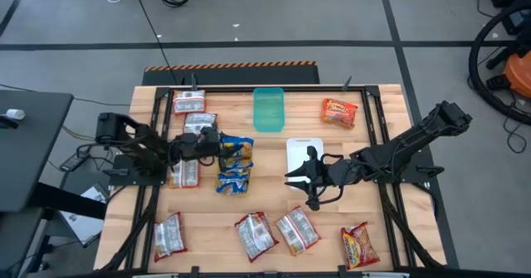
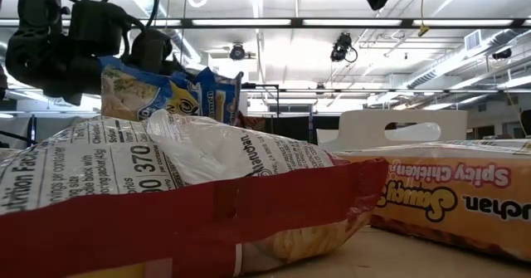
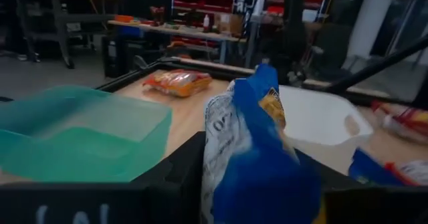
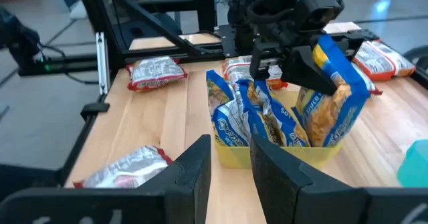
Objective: Sort Maruchan noodles
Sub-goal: Put the blue noodle pack into the yellow bin, then put the bottom right orange noodle pack into the white bin
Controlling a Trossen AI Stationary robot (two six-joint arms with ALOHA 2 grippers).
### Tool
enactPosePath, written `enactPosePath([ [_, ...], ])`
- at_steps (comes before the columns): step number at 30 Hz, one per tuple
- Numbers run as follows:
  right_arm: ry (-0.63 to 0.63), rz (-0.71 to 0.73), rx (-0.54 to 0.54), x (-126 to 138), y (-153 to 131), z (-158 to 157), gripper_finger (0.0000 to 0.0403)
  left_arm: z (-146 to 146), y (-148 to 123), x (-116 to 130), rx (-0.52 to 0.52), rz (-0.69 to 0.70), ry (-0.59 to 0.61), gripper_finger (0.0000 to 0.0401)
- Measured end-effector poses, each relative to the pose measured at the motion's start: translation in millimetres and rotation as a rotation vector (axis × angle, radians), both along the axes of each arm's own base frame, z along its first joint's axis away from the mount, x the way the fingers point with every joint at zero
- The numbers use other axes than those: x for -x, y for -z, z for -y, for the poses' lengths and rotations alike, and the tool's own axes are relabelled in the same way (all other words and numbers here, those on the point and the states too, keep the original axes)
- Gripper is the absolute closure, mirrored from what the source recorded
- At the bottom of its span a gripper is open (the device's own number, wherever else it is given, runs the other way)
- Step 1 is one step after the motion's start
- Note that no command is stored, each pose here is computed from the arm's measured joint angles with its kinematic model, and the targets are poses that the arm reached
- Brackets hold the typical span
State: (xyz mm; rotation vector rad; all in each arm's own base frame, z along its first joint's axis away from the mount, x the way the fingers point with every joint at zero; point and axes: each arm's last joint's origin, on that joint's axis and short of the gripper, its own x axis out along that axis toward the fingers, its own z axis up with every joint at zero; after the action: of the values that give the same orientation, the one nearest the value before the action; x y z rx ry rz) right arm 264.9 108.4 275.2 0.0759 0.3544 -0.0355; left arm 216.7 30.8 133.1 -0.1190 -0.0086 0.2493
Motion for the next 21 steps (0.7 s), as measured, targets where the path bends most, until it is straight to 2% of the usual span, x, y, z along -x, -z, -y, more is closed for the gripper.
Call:
enactPosePath([
  [5,-0.061,-0.02,0.074,1,1,-1,0.0292,2,-3,1,-0.059,-0.014,0.073,0.0199],
  [10,-0.052,-0.018,0.088,0,1,1,0.0292,0,-12,5,-0.102,-0.03,0.061,0.0142],
  [16,-0.028,-0.024,0.022,-11,1,1,0.0293,5,-46,16,-0.183,0.059,0.064,0.0132],
  [19,-0.112,-0.054,-0.021,-25,-6,-14,0.0293,11,-60,20,-0.194,0.019,0.056,0.0132],
  [21,-0.153,-0.128,-0.011,-36,-8,-29,0.0293,16,-69,20,-0.189,-0.036,0.065,0.0132],
])
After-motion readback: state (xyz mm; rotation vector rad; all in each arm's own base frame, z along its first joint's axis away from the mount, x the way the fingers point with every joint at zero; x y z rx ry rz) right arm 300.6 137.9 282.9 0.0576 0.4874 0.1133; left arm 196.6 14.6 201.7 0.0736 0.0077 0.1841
